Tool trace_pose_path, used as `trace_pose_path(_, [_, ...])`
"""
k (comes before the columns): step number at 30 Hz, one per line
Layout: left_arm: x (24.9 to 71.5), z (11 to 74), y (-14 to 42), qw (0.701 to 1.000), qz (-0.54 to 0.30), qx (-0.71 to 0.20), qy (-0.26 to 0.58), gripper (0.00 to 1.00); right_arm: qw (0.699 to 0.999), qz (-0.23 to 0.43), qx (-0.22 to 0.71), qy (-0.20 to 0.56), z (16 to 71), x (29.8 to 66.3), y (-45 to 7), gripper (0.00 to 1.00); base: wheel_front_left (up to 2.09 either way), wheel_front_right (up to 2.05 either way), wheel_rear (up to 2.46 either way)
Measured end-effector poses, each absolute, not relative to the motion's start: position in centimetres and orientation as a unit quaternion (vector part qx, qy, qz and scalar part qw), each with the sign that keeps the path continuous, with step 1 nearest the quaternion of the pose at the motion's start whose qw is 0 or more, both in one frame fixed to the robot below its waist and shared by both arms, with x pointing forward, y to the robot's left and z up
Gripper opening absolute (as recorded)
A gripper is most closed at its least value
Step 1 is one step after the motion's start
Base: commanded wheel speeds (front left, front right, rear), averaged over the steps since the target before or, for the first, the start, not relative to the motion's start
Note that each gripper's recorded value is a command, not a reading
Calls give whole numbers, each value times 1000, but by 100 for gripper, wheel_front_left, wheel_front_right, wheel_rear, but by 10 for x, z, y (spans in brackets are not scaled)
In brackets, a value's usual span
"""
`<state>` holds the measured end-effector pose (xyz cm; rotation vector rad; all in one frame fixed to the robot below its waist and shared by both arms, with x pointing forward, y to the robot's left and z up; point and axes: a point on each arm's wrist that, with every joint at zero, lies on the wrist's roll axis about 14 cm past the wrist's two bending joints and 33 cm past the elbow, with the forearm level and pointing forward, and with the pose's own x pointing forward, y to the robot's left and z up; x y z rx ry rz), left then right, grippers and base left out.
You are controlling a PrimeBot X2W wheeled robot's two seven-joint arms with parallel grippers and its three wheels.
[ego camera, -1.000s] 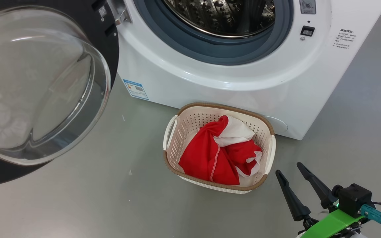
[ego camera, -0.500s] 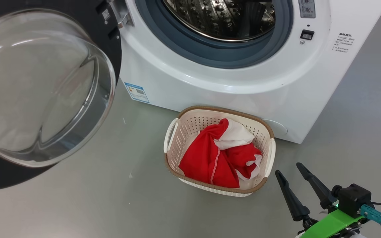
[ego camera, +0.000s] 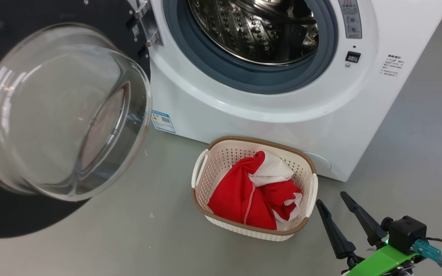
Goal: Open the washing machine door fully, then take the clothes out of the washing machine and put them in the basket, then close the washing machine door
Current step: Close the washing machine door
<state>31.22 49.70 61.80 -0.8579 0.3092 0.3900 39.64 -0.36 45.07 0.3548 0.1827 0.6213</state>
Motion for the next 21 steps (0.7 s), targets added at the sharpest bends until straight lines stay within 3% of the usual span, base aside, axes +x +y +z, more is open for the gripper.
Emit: trace_pose_path(21, [318,630,423,908,32,-367,200,0,938,290,176,73,464,385,-11,100,0,0,0])
